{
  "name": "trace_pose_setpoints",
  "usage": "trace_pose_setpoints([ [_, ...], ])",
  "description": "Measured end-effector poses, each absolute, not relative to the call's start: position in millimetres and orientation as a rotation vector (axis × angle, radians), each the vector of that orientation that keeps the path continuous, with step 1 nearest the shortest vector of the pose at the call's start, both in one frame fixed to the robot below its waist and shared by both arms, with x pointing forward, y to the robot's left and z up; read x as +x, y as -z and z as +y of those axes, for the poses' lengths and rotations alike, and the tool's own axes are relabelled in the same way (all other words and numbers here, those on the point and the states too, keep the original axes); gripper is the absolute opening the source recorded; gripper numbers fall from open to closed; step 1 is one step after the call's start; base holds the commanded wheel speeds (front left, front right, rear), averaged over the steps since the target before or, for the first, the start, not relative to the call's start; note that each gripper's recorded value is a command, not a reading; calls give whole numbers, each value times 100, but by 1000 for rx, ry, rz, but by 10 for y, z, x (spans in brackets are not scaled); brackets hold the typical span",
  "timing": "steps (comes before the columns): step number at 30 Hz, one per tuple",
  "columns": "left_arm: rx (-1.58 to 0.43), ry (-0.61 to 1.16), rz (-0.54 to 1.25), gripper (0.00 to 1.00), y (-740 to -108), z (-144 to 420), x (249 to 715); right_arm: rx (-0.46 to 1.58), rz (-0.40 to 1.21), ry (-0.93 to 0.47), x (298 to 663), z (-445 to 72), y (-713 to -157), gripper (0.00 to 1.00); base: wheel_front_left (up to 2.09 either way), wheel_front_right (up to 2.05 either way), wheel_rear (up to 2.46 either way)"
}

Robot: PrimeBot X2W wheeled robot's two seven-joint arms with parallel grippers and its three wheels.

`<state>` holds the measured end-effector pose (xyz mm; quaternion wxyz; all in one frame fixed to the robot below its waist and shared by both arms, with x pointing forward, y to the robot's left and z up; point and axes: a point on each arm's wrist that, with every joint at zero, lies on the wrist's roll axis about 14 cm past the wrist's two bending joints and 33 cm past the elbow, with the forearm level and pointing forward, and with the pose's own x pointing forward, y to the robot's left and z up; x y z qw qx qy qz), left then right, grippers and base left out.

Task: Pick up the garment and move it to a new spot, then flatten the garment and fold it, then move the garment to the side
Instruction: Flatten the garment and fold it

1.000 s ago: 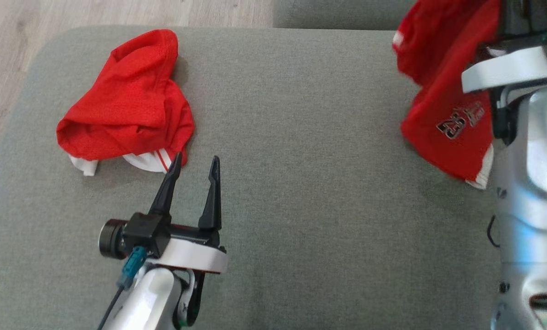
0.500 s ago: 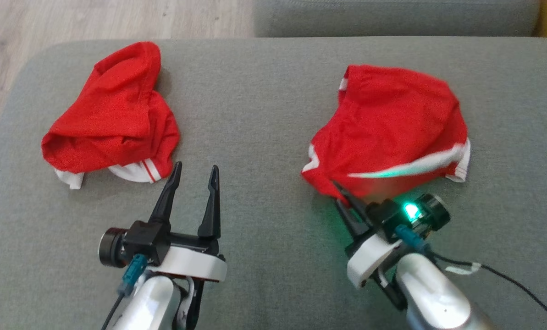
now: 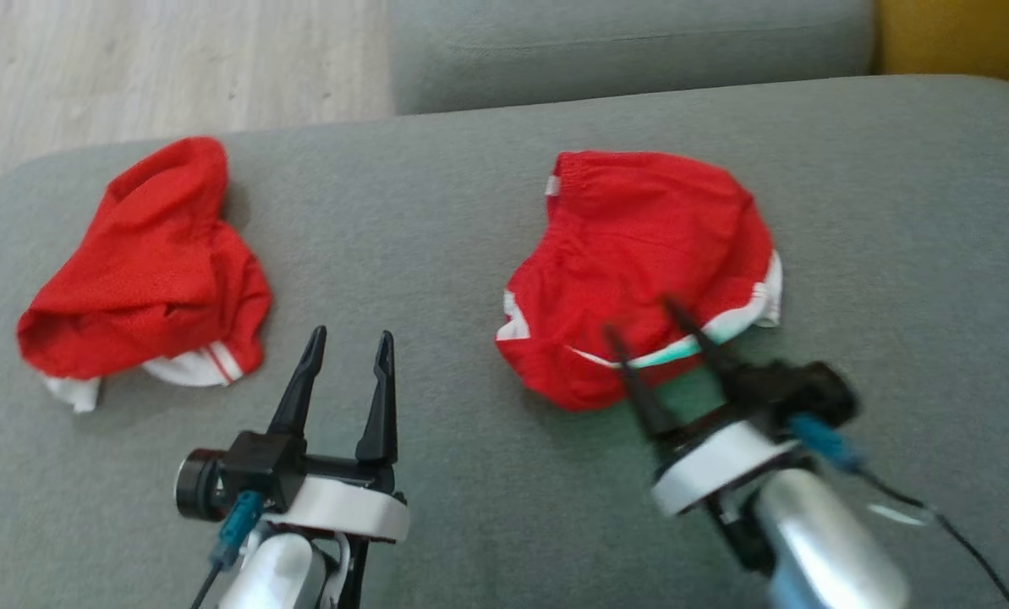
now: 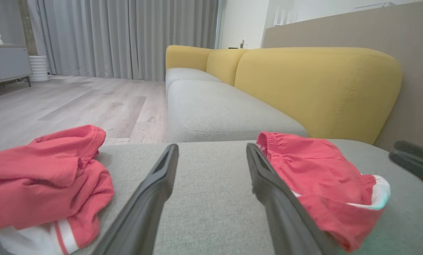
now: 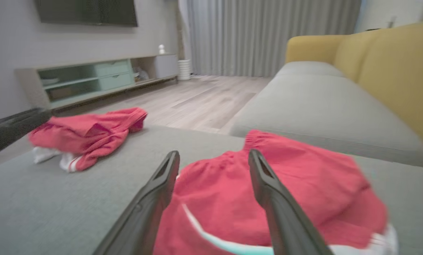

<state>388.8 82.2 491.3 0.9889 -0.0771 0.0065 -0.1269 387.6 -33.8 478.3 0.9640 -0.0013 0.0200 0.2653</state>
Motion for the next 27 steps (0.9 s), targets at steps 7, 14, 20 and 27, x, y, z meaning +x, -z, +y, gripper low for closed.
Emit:
trace_pose_setpoints([
  [7,-164,305,-17,100,-5027,629,3912,56,-100,-145,3839,-1563,-5176,100,0,0,0],
  [14,-172,322,-21,100,-5046,563,3953,102,4,-15,3482,-1913,-4800,100,0,0,0],
  [20,-176,315,-6,100,-4987,595,3963,119,7,-1,3588,-1952,-4784,100,0,0,0],
  [27,-170,276,16,100,-4892,741,3959,141,86,-51,3981,-1785,-4648,100,0,0,0],
])
